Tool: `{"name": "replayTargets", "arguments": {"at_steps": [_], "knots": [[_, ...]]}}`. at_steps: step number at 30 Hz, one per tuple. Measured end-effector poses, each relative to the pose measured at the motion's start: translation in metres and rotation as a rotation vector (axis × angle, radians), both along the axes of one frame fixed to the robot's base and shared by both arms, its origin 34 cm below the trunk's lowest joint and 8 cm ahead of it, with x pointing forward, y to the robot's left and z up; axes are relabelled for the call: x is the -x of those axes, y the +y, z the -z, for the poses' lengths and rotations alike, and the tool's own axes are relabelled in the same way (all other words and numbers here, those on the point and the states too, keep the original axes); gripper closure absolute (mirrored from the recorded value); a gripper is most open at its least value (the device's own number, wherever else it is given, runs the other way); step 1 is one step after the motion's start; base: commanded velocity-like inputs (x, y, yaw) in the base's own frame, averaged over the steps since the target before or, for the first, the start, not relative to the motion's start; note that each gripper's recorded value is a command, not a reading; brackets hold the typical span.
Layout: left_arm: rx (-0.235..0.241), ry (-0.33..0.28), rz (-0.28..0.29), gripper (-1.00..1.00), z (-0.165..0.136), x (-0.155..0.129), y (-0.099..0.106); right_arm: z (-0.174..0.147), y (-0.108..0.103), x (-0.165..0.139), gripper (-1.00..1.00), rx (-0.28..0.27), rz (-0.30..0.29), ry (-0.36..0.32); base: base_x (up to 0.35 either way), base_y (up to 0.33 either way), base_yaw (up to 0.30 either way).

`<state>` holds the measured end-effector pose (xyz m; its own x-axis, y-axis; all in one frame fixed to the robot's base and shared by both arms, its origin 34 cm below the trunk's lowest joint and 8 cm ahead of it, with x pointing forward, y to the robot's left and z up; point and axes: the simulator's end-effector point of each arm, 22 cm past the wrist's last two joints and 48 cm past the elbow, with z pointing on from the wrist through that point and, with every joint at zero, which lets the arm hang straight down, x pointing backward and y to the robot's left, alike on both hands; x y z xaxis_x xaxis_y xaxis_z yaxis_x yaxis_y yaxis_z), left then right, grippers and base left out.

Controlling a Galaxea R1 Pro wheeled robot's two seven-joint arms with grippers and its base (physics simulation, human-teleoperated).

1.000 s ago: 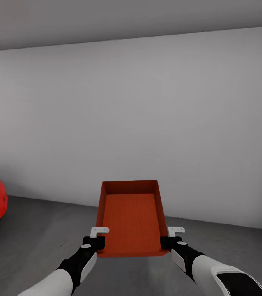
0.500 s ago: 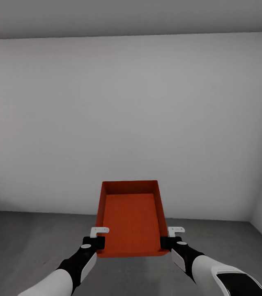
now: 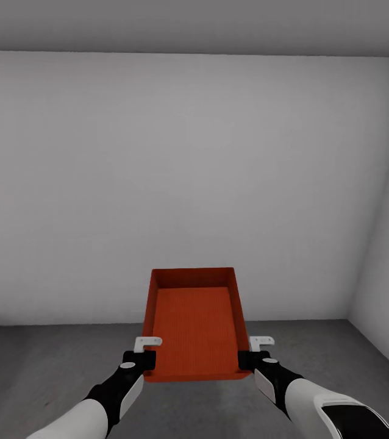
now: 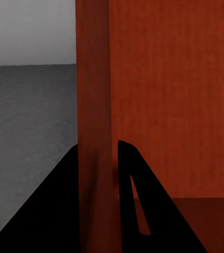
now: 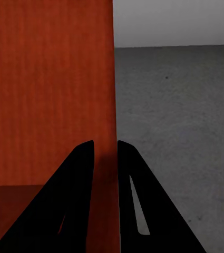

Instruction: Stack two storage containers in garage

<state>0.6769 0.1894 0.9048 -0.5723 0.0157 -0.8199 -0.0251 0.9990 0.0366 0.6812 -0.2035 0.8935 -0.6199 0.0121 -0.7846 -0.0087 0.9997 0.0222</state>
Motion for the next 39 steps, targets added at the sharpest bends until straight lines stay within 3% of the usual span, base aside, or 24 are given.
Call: {"name": "replayTargets", "arguments": {"at_steps": [17,39], "knots": [[-0.001,0.000,-0.001,1.00,0.0002,0.0001,0.0004,0.0001,0.0004,0.0001,1.00,0.000,0.000,0.000,0.006,0.000,-0.001],[0.001,-0.004,-0.001,1.00,-0.0003,0.0004,0.0003,-0.0008,0.0004,0.0002,1.00,0.001,0.000,-0.004,0.302,0.000,0.000]]}}
